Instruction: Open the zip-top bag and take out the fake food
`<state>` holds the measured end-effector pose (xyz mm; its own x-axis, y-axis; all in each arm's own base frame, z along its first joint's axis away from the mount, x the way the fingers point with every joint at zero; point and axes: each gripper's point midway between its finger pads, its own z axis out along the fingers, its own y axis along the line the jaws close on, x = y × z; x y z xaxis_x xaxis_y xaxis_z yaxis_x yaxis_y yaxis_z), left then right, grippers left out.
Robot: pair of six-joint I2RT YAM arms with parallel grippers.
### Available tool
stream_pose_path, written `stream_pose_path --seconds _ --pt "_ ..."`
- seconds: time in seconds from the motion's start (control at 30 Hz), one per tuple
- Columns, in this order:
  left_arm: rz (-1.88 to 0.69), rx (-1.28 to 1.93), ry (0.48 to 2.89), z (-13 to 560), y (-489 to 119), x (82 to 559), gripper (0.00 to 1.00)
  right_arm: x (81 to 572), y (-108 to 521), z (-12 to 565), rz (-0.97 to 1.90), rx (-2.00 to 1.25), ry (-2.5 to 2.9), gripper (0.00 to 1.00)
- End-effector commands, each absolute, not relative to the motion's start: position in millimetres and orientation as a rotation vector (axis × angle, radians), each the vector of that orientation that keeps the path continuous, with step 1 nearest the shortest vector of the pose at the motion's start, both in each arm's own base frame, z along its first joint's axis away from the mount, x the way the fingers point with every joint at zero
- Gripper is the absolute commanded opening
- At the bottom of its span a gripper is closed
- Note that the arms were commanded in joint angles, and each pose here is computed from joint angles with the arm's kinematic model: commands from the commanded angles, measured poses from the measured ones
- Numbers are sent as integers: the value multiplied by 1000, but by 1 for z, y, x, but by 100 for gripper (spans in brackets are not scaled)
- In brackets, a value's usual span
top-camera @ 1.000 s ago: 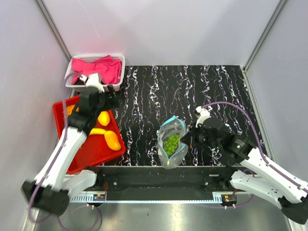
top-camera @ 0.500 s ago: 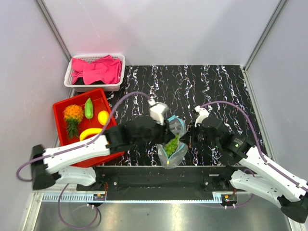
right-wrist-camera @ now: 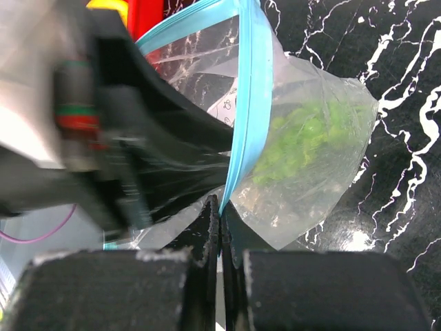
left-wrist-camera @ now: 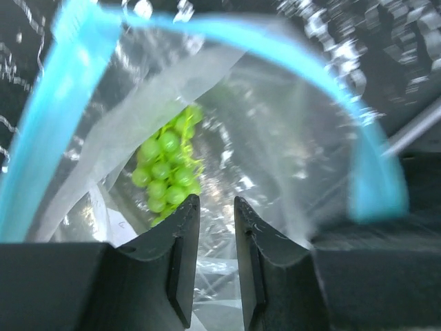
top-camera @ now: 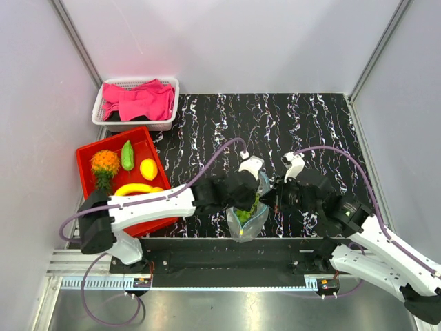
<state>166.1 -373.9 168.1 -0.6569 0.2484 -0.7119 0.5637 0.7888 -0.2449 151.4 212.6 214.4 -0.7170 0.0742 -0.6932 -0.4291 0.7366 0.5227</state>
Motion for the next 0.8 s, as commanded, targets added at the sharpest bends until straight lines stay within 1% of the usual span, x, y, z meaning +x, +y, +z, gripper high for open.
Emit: stream_pose_path --seconds 0.0,0.03,0.1,0.13,0.3,0.4,0.5,0.6,0.67,0.77 --pt "-514 543 2302 158 -376 177 30 154 215 231 923 -263 2170 0" --pt "-504 530 2311 155 -377 178 35 153 215 232 926 -266 2165 0" --pt "-472 530 2333 143 -377 178 39 152 214 231 928 -260 2163 0" --pt "-450 514 2343 137 -375 180 44 152 214 231 926 -263 2162 0" --pt "-363 524 2399 107 -368 179 55 152 213 226 920 -258 2173 0" --pt "-311 533 2412 91 -362 179 63 152 212 225 915 -262 2173 0" --pt "-312 548 2413 84 -363 179 70 152 213 224 914 -267 2177 0" --pt "-321 568 2400 77 -368 181 74 153 213 222 909 -266 2185 0" --pt "-307 576 2403 72 -369 182 74 152 214 221 912 -268 2187 0" --pt "-275 591 2410 60 -370 185 70 152 214 219 910 -267 2193 0"
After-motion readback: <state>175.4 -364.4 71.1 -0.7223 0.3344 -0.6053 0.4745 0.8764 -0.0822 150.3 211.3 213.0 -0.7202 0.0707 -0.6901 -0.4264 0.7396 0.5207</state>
